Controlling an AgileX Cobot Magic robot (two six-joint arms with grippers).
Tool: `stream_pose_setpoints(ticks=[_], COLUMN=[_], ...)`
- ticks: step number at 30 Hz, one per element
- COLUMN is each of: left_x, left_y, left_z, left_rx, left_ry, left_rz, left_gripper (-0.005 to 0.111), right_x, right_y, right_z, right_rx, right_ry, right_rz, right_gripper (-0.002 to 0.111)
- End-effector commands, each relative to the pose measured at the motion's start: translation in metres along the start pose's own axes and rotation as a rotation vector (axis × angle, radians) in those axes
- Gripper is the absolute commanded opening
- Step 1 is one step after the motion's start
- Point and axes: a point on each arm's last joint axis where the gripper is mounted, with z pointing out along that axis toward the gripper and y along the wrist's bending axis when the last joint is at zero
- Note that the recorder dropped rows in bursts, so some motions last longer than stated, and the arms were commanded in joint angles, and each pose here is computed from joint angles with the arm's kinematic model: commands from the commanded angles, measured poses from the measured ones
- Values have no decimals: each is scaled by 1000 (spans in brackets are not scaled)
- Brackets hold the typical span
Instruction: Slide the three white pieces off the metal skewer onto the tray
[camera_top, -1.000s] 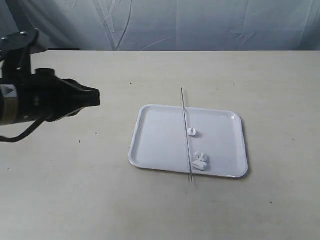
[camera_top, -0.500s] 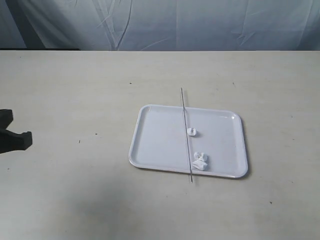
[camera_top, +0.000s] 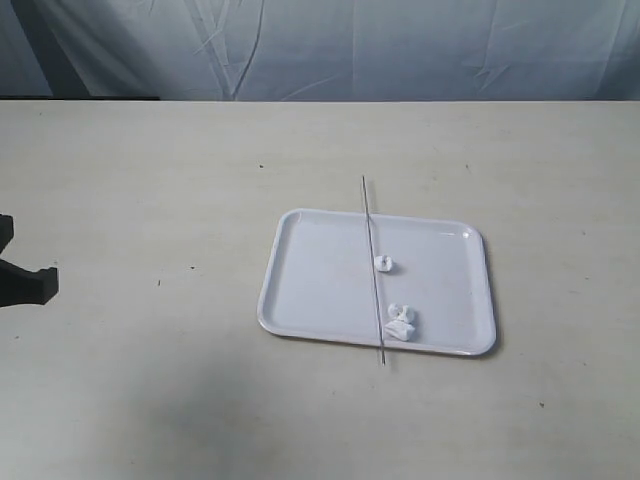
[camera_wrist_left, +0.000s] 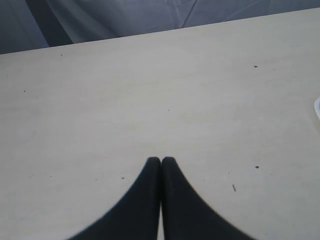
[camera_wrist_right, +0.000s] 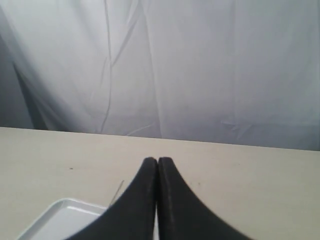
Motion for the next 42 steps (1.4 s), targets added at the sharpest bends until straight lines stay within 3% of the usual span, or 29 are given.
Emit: stream_pose_setpoints(ticks=[1, 5, 10, 18, 27, 37, 39, 42], left_x=[-3, -8, -15, -20, -21, -20, -20, -20], left_y=[-1, 3, 18, 44, 53, 61, 63, 63], left_z=[-7, -17, -33, -57, -76, -92, -98, -102], left_rx=[18, 43, -17, -183, -248, -351, -374, -381], left_ry=[-41, -98, -195, -326, -428, -501, -526, -548], left_rz=[2, -34, -98, -186, -221, -252, -258, -261], left_gripper=[0, 0, 0, 0, 0, 0, 0, 0], right_x=[1, 1, 8, 20, 39, 56, 73, 73], right_y=[9, 9, 4, -8, -23, -21, -20, -22], right_z=[0, 0, 0, -14, -39, -40, -42, -42], right_rx=[-91, -91, -42, 75, 293, 285, 283, 290], right_ry=[-1, -1, 15, -19, -163, 5, 201, 223], right_rz=[8, 40, 168, 44, 38, 55, -3, -106], right_gripper=[-1, -1, -1, -1, -1, -1, -1, -1])
